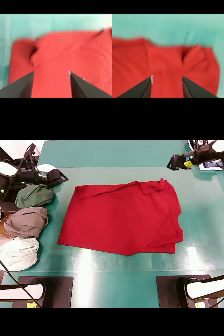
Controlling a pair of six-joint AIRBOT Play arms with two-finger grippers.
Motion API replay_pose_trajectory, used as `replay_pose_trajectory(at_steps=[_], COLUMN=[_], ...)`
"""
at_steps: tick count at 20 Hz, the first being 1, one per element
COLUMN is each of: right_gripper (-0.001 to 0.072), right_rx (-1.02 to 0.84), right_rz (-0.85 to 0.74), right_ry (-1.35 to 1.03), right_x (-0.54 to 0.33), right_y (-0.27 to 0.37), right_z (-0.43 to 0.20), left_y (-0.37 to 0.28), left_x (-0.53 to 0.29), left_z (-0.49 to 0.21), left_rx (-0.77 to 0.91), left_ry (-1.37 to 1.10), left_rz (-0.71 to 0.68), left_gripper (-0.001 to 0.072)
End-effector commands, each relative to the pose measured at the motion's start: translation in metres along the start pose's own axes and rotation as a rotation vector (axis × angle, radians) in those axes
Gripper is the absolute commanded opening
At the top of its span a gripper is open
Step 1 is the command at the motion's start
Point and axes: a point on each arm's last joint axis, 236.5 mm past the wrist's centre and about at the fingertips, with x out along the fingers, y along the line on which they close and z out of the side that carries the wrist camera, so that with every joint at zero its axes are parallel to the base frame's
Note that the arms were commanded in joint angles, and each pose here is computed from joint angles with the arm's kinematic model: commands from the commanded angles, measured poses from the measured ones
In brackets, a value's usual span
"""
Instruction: Fold the shirts.
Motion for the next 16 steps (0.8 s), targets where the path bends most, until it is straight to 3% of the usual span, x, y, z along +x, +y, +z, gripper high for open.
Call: replay_pose_trajectory(at_steps=[1, 3, 4, 5, 10, 16], right_gripper=[0.0428, 0.0415, 0.0292, 0.0222, 0.0219, 0.0219], right_rx=[0.046, 0.100, 0.117, 0.126, 0.153, 0.147], right_rz=[0.056, 0.149, 0.197, 0.229, 0.238, 0.204], right_ry=[0.218, 0.283, 0.301, 0.323, 0.404, 0.284], right_x=[-0.016, -0.024, -0.028, -0.030, -0.046, -0.063], right_y=[0.004, 0.019, 0.028, 0.038, 0.052, 0.057], right_z=[-0.062, -0.098, -0.114, -0.131, -0.202, -0.210], left_y=[0.030, 0.065, 0.078, 0.087, 0.090, 0.098], left_x=[-0.032, -0.048, -0.052, -0.055, -0.059, -0.051], left_z=[-0.044, -0.086, -0.110, -0.134, -0.233, -0.280], left_rx=[-0.004, -0.012, -0.029, -0.042, -0.117, -0.179], left_ry=[0.226, 0.392, 0.463, 0.518, 0.615, 0.638], left_rz=[0.004, 0.099, 0.135, 0.165, 0.165, 0.178], left_gripper=[0.0516, 0.0516, 0.0516, 0.0516, 0.0517, 0.0517])
